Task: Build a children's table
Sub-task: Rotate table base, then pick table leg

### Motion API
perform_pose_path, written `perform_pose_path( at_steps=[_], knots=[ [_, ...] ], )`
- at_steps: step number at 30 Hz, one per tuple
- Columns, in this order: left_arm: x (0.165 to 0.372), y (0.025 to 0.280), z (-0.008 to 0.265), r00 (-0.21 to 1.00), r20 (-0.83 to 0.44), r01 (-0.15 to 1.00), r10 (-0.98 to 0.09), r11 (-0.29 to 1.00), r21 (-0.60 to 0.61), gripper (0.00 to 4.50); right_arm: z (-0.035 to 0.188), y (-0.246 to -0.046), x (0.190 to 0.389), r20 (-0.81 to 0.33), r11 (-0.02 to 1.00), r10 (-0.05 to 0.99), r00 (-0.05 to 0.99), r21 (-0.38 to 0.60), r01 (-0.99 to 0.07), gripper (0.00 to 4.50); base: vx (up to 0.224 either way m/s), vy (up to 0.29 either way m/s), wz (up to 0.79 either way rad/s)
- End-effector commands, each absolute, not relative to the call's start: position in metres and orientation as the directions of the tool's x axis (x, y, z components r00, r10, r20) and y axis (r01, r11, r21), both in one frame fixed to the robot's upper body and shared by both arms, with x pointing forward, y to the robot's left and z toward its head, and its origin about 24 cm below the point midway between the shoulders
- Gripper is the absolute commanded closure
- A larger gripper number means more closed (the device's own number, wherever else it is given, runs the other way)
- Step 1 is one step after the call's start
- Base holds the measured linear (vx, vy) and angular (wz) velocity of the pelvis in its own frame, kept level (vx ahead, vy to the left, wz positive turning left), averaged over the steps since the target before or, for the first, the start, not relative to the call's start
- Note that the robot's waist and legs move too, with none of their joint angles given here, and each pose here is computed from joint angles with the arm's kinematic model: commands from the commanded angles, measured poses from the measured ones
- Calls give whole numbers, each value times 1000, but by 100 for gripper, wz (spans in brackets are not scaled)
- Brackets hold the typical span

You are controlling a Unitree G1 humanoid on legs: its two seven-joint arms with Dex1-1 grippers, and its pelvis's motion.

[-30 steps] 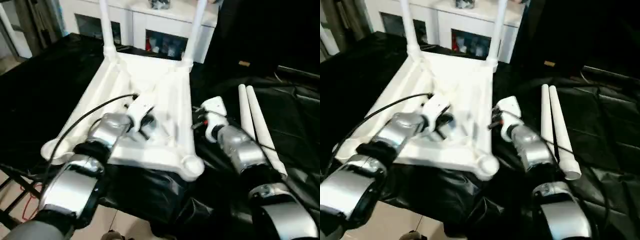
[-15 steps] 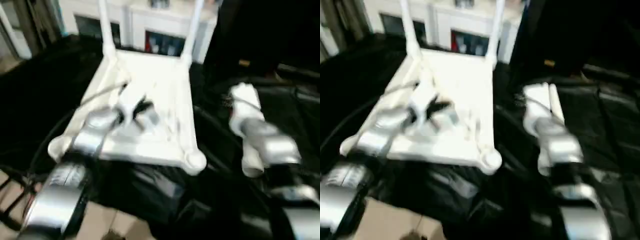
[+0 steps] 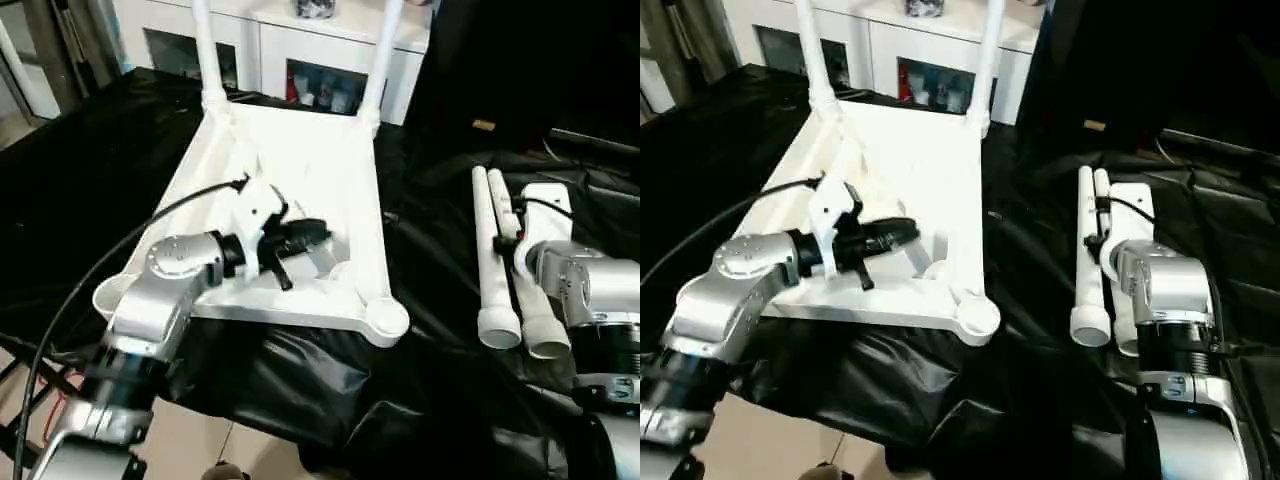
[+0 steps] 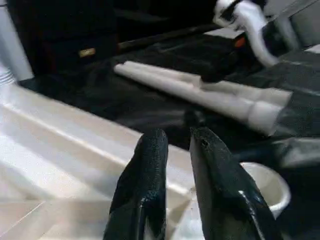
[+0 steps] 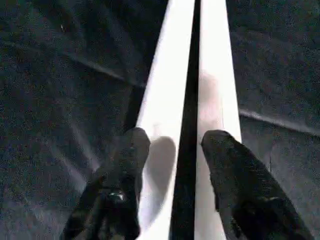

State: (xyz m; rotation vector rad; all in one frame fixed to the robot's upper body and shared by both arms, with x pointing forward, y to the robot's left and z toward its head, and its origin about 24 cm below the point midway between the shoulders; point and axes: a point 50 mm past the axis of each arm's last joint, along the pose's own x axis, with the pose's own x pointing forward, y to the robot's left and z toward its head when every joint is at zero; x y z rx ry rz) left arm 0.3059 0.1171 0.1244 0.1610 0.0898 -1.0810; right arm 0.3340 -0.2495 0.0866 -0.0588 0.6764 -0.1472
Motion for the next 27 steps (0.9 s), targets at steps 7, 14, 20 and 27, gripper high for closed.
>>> perform_pose_path(
  at_steps=[7,14,20,27],
  knots=[
    [295,104,130,412,-178,911,-894,404,80,276,80,-255,326,-696,993,-98,711,-25,113,165,0,0,0],
    [288,103,131,385,-225,923,-895,372,99,246,64,-250,321,-773,991,-13,634,73,109,164,0,0,0],
    [285,101,134,366,-224,931,-903,354,92,236,54,-246,320,-796,988,34,605,116,98,192,0,0,0],
    [283,101,130,374,-256,927,-891,360,101,236,51,-246,321,-800,987,40,598,126,102,251,0,0,0]
  ],
)
